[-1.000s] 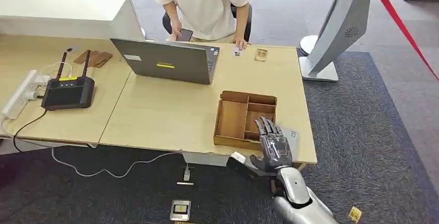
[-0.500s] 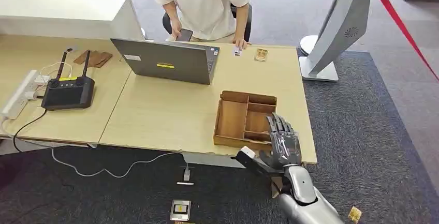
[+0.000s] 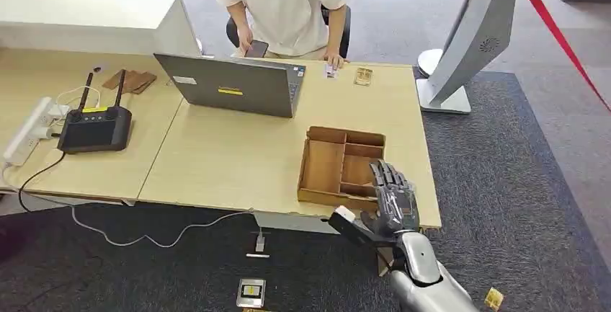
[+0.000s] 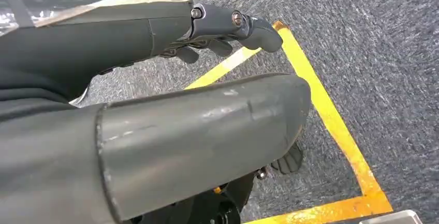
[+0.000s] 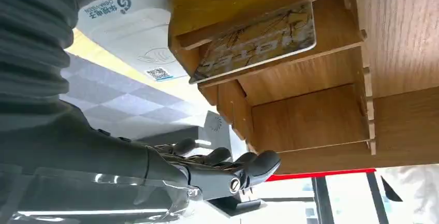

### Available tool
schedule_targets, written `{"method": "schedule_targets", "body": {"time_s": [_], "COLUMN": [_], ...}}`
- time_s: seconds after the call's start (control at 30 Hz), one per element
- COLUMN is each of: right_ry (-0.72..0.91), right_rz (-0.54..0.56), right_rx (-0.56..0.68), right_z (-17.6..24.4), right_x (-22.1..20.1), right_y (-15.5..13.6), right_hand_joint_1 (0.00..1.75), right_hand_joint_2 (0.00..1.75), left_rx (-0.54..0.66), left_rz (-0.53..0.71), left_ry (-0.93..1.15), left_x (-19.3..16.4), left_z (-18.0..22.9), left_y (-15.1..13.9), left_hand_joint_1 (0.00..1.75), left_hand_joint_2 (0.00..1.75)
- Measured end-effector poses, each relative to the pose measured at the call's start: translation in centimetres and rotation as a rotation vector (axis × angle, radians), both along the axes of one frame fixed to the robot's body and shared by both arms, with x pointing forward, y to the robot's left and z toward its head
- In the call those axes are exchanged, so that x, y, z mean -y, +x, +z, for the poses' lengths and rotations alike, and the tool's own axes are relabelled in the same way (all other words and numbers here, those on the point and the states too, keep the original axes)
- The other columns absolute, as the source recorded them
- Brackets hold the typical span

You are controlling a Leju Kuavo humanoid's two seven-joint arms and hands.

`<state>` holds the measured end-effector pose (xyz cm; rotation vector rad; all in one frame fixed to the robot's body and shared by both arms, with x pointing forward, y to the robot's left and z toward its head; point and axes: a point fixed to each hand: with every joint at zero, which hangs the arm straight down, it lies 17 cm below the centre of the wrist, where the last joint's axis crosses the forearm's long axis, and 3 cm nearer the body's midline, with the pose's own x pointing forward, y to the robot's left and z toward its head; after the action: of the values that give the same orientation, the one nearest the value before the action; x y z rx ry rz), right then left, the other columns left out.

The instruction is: Pass the card to the sensor for recognition and then transmit it.

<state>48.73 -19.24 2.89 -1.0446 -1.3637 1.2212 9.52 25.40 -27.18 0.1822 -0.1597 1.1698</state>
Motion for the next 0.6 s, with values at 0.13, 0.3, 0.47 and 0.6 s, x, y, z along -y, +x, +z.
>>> {"method": "schedule_targets", "body": {"time_s": [0.13,0.3,0.47,0.6], "right_ry": [0.004,0.008,0.016,0.017], "right_rz": [0.007,0.039,0.053,0.052], "right_rx": [-0.001,-0.008,-0.017,-0.019], "right_z": [0.0,0.0,-0.1,-0.2], "right_x": [-0.3,-1.6,-2.6,-2.7], "right_y": [0.0,-0.3,-0.4,-0.5], "right_hand_joint_1": [0.0,0.0,0.0,0.0], "right_hand_joint_2": [1.75,1.75,1.75,1.75], "left_rx": [0.0,0.001,0.002,0.004], "left_rz": [0.0,0.0,0.0,-0.002], "left_ry": [0.0,0.002,0.004,0.006], "left_x": [0.0,0.0,0.0,0.0], "left_z": [0.0,0.0,0.0,0.0], "left_y": [0.0,0.0,0.0,0.1], "left_hand_joint_1": [0.0,0.0,0.0,0.0], "left_hand_joint_2": [0.0,0.0,0.0,0.0]}}
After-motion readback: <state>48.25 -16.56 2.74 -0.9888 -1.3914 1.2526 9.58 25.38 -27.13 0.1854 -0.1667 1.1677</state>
